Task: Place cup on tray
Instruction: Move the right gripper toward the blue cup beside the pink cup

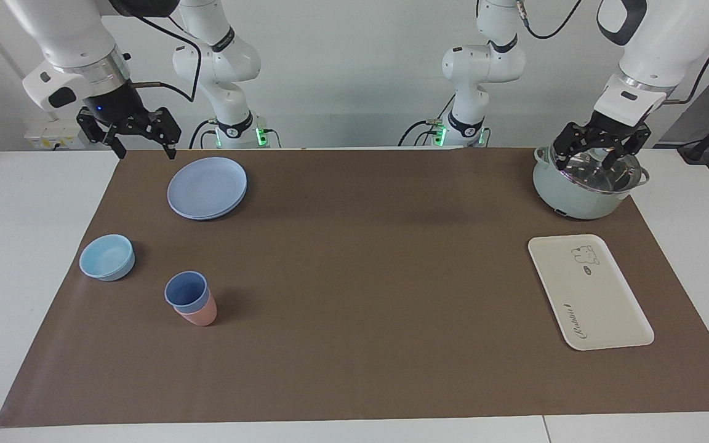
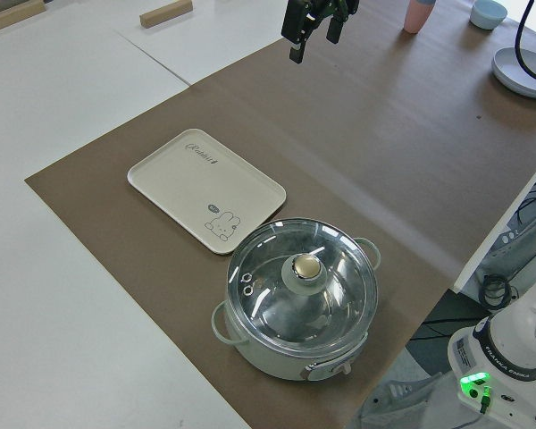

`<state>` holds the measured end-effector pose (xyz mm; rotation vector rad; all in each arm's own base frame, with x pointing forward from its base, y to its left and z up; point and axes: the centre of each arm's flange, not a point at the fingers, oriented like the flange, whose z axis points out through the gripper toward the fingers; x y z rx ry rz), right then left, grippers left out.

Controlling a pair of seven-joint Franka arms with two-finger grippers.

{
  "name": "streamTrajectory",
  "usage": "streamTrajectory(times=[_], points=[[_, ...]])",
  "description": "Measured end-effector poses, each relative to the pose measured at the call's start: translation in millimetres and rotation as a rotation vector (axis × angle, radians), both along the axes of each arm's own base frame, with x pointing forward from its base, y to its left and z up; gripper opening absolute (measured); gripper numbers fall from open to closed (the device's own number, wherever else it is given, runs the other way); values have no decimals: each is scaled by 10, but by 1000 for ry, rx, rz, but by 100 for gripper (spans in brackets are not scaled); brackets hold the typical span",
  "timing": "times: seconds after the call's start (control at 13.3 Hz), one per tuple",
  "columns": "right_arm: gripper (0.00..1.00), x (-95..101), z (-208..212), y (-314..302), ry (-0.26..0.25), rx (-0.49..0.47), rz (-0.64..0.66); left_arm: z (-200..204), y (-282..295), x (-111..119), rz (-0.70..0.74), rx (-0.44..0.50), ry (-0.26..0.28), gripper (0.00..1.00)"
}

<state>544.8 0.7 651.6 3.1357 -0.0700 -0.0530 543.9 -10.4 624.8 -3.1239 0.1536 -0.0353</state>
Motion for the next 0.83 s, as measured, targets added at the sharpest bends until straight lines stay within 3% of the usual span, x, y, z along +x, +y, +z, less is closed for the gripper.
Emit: streamTrajectory(times=[0.53,0.83], points=[[100,14,-44,-55,-2,0,6,0,-6,0,-1,0,0,100],[100,184,-340,-407,-166,41,201,1,-7,0,-2,0,0,100]])
